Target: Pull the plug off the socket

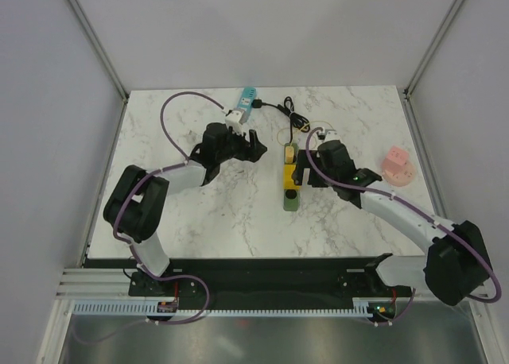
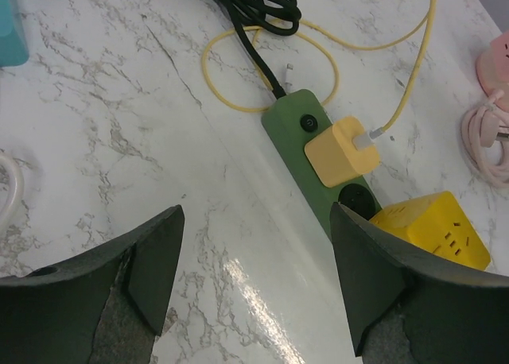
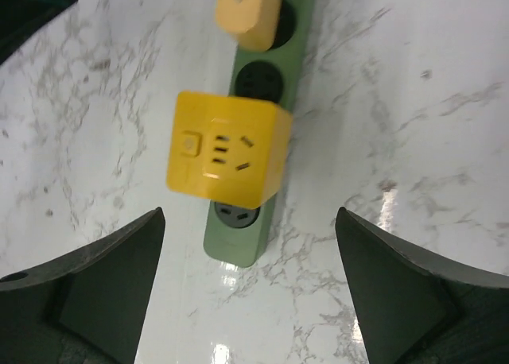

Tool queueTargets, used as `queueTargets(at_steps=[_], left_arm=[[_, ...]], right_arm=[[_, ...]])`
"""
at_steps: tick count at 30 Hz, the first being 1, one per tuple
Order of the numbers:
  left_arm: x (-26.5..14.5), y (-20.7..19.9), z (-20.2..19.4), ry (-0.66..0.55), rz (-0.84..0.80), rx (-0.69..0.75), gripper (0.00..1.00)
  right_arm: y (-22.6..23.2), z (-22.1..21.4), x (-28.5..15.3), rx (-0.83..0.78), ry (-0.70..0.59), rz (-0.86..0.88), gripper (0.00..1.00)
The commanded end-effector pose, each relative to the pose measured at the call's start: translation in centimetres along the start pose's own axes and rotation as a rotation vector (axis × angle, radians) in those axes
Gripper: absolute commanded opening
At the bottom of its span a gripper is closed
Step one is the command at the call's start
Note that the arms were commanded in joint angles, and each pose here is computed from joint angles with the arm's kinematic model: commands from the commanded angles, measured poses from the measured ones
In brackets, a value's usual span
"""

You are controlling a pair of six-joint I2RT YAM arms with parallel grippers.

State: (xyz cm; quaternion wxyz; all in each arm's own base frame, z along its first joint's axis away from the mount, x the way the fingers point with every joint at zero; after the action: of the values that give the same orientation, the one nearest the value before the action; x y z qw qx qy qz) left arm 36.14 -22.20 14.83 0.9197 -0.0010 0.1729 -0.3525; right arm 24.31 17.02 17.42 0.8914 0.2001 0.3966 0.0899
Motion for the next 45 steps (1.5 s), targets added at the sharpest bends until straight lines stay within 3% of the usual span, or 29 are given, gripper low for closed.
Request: queueTargets(at_steps=[1,4,7,11,16,25,45], left_arm=[[-0.6,-0.8,2.0,-0.001,0.033,-0.084,0.81],[-0.9,-3.2,3.4,0.003,0.105,-0.07,0.81],[-1.3,-7.3,3.0,0.101,0.128,-0.009,0.83],[-2.5,-10.3,2.0,0.202,0.281,-0.028,0.84],[-1.9,-14.0,3.1,0.249,0.298,-0.006,0.89],[0.7,-16.1,2.2,0.36,0.411,0.148,0.99],[4.1,-16.9,0.4,0.422,0.474,0.195,1.0]], right_arm=[[-1.7,2.2,-1.7,0.126,-0.139,-0.036,0.95],[-3.3,2.6,-2.0,0.25,-0.225,-0.074,0.95],[-4.6,3.3,-1.7,0.325,-0.29,-0.118,0.94],[-5.0,5.5,-0.9,0.448,-0.431,-0.075,0.93],[-4.6,7.3,0.6,0.525,-0.553,0.001,0.92],[-8.3,1.9,3.1,0.496,-0.558,0.029,0.92],[-9.6,2.1,3.2,0.521,-0.53,0.073,0.93]])
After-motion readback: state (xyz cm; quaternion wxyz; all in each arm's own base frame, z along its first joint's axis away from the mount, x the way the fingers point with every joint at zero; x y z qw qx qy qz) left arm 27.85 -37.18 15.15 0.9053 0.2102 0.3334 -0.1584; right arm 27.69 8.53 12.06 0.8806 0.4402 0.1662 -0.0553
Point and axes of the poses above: each gripper's point midway between its finger pads, its own x axis out along the fingers, its own y axis along the line the jaws close on, z = x × y, the point moved 8 cm from there along -x, back along the fingers, and after that the axes turned 12 degrees about x, right-handed, at the moved point
